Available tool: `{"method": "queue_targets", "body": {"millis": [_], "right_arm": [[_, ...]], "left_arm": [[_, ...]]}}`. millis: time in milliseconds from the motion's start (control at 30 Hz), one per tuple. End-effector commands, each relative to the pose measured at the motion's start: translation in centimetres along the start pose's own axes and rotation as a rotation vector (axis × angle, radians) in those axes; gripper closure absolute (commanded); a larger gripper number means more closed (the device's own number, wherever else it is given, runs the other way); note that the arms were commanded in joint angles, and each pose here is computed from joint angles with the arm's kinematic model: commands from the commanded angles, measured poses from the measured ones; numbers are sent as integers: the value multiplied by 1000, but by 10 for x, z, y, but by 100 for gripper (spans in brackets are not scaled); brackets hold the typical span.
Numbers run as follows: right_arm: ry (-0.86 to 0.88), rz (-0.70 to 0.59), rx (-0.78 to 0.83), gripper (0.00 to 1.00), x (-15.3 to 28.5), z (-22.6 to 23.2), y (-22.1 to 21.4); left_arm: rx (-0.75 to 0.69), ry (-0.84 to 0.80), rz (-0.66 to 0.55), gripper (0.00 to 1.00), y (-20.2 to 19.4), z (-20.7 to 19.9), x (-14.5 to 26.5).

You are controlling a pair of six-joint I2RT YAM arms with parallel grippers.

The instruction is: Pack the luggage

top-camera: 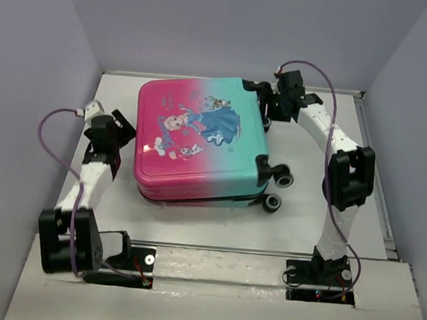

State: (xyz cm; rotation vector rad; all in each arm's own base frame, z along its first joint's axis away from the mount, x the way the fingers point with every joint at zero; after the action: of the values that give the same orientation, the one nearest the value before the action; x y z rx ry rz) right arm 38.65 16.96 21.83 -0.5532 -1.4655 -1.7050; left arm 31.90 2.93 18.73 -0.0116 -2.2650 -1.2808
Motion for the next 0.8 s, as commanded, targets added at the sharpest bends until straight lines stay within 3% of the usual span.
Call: {"method": "queue_targets", "body": {"millis": [0,33,100,200,233,267,300,367,400,467,500,533,600,700,767], "right_arm": [[648,-343,103,12,54,98,108],[639,-329,98,9,53,92,112],[572,-320,73,5,64,71,117],[432,-391,94,5,105,47,106],[383,-365,70,5,93,37,100],[327,-427,88,5,119,33,98],[284,-399,82,6,115,26,84],[224,-407,85,20,126,18,69],[209,-471,81,38,153,16,63],[202,-434,54,74,152,8,30],[272,-527,75,87,184,12,21],[281,-481,45,90,173,6,-6],[238,-574,-6,93,197,-2,-27],[-28,-579,-173,93,178,-35,-65],[-107,-551,-257,93,165,-56,-80]], "left_arm": [[-27,-454,410,14,-91,-38,98],[-22,-492,345,14,-80,-38,116],[-5,-517,331,14,-80,-34,134],[-3,-521,236,13,-65,-30,157],[-1,-533,220,12,-60,-32,159],[0,-532,191,12,-55,-34,160],[-6,-540,164,12,-45,-40,161],[-13,-553,140,11,-33,-49,161],[-21,-562,129,11,-29,-52,161],[-30,-578,101,11,-17,-61,161],[-30,-592,84,10,-11,-65,164],[-31,-601,62,10,-8,-66,165],[-24,-592,23,10,-1,-68,165],[-23,-584,-26,6,17,-81,159],[-23,-553,-12,6,23,-92,140]]}}
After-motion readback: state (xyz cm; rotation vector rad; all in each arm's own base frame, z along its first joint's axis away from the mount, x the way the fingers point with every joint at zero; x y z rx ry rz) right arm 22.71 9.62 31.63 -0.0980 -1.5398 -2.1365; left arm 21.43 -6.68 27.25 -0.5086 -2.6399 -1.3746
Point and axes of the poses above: each gripper's point midway between its finger pads, its own x axis back along the fingers, its own z axis along the line the jaws close on, y = z × x, the point moved 10 cm from there along x, back along the fingers
